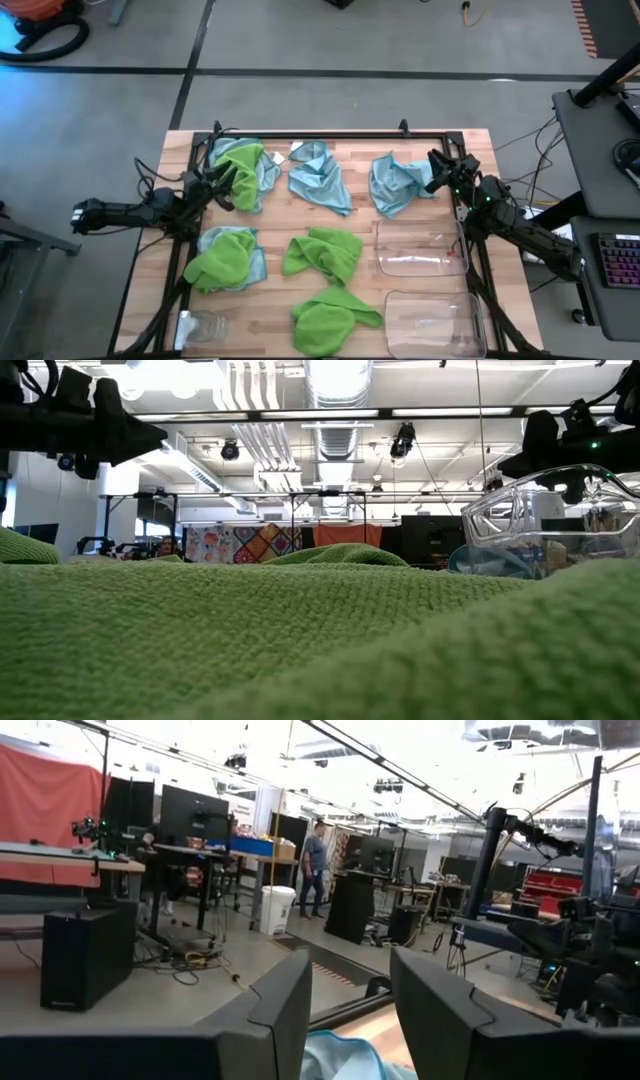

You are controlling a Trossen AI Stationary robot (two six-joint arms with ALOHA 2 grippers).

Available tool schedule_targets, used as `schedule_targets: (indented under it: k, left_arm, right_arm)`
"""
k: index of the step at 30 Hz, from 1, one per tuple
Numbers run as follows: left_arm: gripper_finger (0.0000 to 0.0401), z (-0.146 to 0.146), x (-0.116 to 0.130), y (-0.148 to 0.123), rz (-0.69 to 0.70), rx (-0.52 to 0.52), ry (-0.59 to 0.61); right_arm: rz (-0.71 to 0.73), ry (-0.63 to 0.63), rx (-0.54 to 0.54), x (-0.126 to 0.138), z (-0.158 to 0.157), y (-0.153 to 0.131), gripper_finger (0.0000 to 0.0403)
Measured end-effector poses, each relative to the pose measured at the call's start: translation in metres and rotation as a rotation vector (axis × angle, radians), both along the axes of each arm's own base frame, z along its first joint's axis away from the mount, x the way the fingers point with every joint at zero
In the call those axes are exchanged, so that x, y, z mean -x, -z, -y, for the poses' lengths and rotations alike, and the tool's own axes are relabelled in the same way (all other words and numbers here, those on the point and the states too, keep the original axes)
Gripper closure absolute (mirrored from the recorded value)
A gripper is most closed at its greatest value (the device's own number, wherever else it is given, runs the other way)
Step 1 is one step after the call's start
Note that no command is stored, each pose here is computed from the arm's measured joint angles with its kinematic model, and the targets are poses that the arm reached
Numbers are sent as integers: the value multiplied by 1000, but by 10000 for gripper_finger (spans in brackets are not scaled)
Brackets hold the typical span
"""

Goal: Sort microfiber towel by color & place in baskets
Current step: Put the green microfiber cloth into the top transparent bin

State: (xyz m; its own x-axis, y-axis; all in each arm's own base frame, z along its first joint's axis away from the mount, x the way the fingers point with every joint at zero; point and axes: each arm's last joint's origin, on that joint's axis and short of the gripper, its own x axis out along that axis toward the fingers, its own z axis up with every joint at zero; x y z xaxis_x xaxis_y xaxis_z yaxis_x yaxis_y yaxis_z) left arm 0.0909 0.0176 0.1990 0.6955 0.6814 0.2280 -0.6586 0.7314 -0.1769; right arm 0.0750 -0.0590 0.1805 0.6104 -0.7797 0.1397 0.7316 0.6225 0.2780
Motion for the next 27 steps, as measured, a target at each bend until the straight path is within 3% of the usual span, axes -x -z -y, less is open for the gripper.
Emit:
schedule_targets:
  k: [22, 27]
  left_arm:
    - [278, 0, 0, 0, 7, 5, 0]
    - [278, -1, 1, 0, 5, 26, -67]
  right_arm:
    - [18, 3, 4, 0, 0, -1, 321]
    - [59, -5, -29, 0, 0, -1, 321]
